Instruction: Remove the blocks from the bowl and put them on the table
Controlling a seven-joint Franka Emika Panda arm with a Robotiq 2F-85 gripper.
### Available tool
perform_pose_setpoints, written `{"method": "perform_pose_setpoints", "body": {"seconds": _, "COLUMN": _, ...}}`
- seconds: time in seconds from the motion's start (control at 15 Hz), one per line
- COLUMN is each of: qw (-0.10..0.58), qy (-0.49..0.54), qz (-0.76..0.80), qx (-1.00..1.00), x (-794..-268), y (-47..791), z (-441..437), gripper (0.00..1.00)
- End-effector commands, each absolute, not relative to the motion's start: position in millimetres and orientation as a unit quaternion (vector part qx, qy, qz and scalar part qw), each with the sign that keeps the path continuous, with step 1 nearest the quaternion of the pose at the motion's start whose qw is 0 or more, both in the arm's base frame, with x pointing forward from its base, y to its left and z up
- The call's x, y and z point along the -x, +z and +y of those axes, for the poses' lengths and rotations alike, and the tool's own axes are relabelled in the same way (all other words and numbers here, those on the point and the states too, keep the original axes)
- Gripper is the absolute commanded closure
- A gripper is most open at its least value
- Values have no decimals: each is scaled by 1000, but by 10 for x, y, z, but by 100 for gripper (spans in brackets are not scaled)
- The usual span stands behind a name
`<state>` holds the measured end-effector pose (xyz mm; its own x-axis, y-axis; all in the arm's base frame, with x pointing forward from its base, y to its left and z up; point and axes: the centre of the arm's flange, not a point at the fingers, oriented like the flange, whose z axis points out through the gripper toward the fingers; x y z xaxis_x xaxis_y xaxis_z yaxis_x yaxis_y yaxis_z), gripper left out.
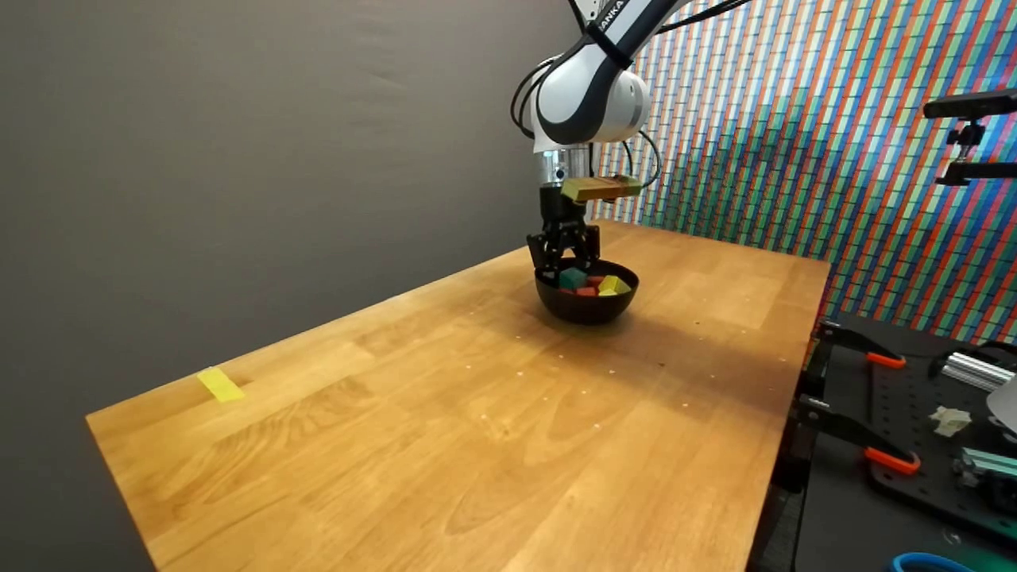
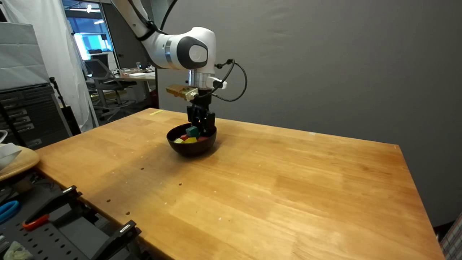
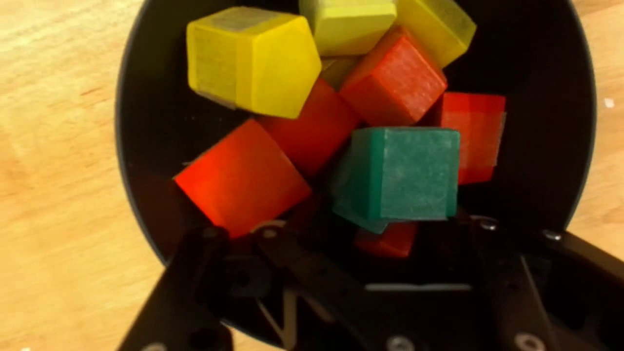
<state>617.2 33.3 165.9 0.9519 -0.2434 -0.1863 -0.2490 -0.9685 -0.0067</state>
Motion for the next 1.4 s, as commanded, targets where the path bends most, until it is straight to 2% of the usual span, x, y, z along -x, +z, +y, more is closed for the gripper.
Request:
{"method": "perform_pose_setpoints", "body": {"seconds": 0.0, "qw": 4, "qy": 85, "qz": 145, "qx": 986, "x": -5965, "y": 1757, "z": 242, "gripper": 72}}
{"method": "perform_pose_setpoints", "body": {"seconds": 0.07, "qw": 0, "qy": 83, "qz": 150, "qx": 985, "x": -5936, "y": 1803, "z": 219, "gripper": 73}}
{"method": "perform_pose_setpoints", "body": {"seconds": 0.2, "qw": 1, "qy": 83, "qz": 155, "qx": 984, "x": -5881, "y": 1907, "z": 180, "gripper": 83}}
{"method": "perform_pose_setpoints", "body": {"seconds": 0.33, "qw": 7, "qy": 85, "qz": 149, "qx": 985, "x": -5803, "y": 2013, "z": 181, "gripper": 79}}
{"method": "perform_pose_setpoints", "body": {"seconds": 0.8, "qw": 14, "qy": 76, "qz": 143, "qx": 987, "x": -5608, "y": 2291, "z": 162, "gripper": 79}}
{"method": "perform_pose_setpoints", "body": {"seconds": 1.33, "qw": 58, "qy": 42, "qz": 102, "qx": 992, "x": -5494, "y": 2743, "z": 162, "gripper": 80}}
